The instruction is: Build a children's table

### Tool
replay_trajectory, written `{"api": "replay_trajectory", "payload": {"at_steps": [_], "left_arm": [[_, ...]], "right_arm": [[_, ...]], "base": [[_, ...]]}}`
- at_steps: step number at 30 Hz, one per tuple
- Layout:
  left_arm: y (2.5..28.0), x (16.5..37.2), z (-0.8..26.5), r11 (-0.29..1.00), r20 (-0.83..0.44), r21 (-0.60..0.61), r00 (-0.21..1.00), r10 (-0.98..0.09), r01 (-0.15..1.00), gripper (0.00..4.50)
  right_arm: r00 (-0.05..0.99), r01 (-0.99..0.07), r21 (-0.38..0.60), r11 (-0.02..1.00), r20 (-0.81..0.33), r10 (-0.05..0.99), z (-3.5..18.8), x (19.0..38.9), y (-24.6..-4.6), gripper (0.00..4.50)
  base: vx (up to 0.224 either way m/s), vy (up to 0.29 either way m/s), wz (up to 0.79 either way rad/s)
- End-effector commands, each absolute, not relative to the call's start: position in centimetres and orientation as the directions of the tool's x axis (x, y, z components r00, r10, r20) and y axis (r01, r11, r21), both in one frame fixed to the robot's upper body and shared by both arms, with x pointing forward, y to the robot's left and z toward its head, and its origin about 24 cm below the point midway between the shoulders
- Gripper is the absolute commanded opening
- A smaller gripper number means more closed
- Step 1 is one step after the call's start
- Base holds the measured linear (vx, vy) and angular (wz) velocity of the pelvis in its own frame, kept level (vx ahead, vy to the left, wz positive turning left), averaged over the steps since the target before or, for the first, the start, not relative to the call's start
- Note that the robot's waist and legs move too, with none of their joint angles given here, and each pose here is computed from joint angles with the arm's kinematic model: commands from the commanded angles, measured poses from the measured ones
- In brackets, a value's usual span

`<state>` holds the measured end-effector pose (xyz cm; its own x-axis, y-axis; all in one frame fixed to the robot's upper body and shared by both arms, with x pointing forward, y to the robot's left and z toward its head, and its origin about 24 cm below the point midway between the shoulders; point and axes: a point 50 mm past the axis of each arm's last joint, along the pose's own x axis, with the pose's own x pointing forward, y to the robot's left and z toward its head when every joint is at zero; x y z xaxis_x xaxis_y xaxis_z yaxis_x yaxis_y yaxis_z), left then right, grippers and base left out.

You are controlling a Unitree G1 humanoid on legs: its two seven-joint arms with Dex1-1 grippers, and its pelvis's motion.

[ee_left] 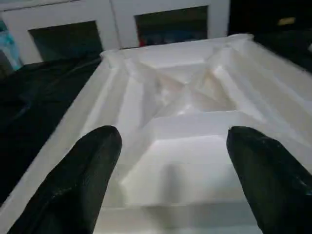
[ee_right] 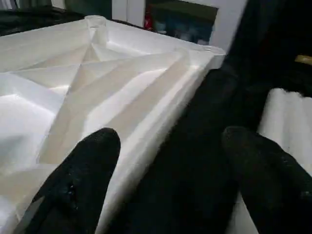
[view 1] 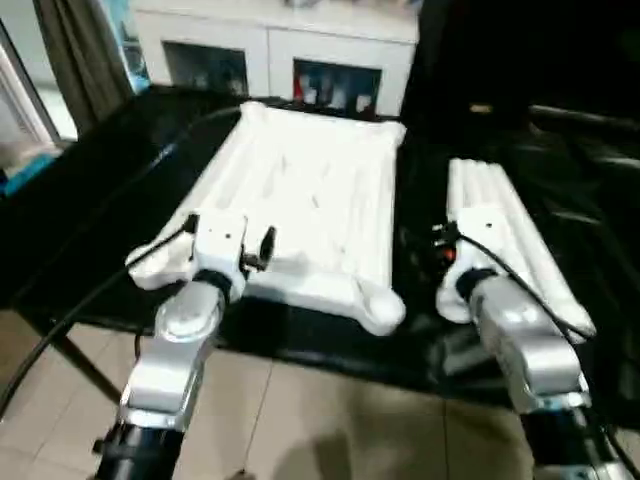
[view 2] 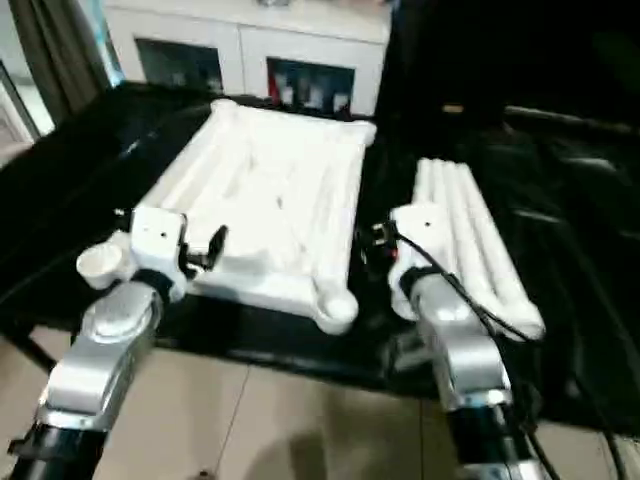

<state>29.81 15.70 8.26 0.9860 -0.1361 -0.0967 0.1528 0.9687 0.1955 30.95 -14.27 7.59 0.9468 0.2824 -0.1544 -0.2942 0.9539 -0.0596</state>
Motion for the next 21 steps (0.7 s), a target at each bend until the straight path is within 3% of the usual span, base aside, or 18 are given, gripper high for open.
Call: {"api": "replay_trajectory", "payload": {"at_steps": [1, 16, 21], "left_arm": [[15.31, 30.01, 8.63, 0.967, -0.082, 0.199, 0.986, -0.147, 0.161, 4.03], [14.61, 29.92, 8.44, 0.957, -0.087, 0.201, 0.977, -0.193, 0.207, 4.03], [14.47, 29.69, 8.32, 0.955, -0.090, 0.205, 0.976, -0.200, 0.214, 4.03]], "right_arm": [[0.953, -0.276, -0.085, 0.957, -0.152, 0.261, 7.81, 30.87, -14.98, 3.77], [0.956, -0.257, -0.089, 0.962, -0.168, 0.239, 7.58, 30.98, -14.88, 3.77], [0.946, -0.295, -0.092, 0.951, -0.168, 0.277, 7.66, 30.98, -14.65, 3.77]], "base": [[0.167, 0.013, -0.08], [0.083, -0.007, -0.16], [0.107, -0.018, -0.06]]}}
